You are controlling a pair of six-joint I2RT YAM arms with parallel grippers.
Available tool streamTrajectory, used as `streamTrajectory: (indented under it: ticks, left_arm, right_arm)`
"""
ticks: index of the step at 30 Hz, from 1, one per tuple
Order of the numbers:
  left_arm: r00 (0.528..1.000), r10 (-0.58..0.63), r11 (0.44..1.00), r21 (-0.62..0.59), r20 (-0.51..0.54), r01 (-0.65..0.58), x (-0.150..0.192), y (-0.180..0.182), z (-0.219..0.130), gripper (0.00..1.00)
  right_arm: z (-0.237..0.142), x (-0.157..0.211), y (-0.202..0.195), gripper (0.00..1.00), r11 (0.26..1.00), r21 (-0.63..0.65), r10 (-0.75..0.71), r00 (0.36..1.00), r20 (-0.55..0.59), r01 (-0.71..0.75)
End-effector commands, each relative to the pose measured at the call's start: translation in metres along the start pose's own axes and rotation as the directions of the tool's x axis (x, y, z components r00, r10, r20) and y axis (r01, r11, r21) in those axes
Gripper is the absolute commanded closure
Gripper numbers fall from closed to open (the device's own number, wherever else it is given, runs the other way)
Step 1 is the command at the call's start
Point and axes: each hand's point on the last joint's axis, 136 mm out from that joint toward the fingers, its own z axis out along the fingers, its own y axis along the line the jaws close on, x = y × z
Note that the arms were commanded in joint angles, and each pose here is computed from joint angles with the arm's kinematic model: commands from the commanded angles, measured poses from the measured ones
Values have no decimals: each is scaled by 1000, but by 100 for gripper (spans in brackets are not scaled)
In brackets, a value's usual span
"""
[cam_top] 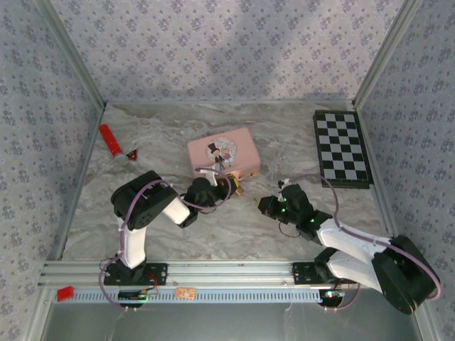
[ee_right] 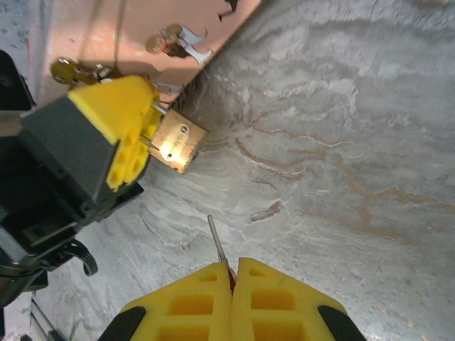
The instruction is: Unlock the padlock with the key
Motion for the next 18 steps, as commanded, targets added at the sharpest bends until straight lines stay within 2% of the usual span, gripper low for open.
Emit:
streamTrajectory:
  ticks: [1,7,18]
  left_arm:
    - [942,-302,952,-92,-150,290,36,27,-6,92]
    - [916,-363,932,-75,-172,355,31,21,-9,93]
    - [898,-388,922,-88,-208,378,27,15,-14,95]
  right_arm:
    - [7,-5,27,100,991,-135,-10,1000,14,12]
    - [20,-7,36,100,980,-195,-36,999,7,36]
    - [25,-10,27,100,959,-270,-85,996,13,86]
